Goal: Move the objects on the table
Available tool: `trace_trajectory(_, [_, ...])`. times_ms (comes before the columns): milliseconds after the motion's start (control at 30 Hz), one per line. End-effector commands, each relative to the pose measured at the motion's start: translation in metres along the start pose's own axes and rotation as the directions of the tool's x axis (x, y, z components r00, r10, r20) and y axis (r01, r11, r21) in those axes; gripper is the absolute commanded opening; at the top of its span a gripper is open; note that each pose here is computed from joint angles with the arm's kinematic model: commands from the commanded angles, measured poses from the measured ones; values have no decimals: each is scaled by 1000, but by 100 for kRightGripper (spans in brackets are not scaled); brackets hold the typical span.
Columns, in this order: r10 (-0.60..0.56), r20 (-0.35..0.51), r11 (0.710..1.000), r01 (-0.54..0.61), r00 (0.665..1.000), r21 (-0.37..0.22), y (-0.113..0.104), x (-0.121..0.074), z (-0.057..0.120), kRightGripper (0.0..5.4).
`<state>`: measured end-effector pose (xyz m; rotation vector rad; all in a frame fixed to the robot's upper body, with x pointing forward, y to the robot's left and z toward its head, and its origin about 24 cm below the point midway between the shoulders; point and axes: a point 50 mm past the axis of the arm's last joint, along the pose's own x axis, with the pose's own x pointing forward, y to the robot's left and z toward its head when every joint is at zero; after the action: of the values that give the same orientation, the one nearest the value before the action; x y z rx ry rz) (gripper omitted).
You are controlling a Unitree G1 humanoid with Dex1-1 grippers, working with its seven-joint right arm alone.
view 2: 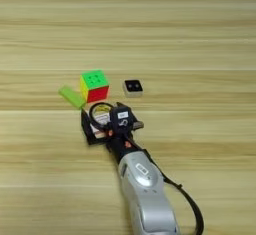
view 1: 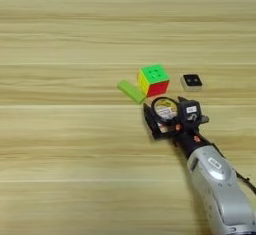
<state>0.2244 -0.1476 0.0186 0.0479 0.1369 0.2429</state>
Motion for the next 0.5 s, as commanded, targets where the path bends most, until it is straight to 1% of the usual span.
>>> trace_trajectory(33, [10,91,1000,-8,996,-20,0,10,18,538])
trace_trajectory(500, [11,103,1000,-9,995,-19,-1,11,19,538])
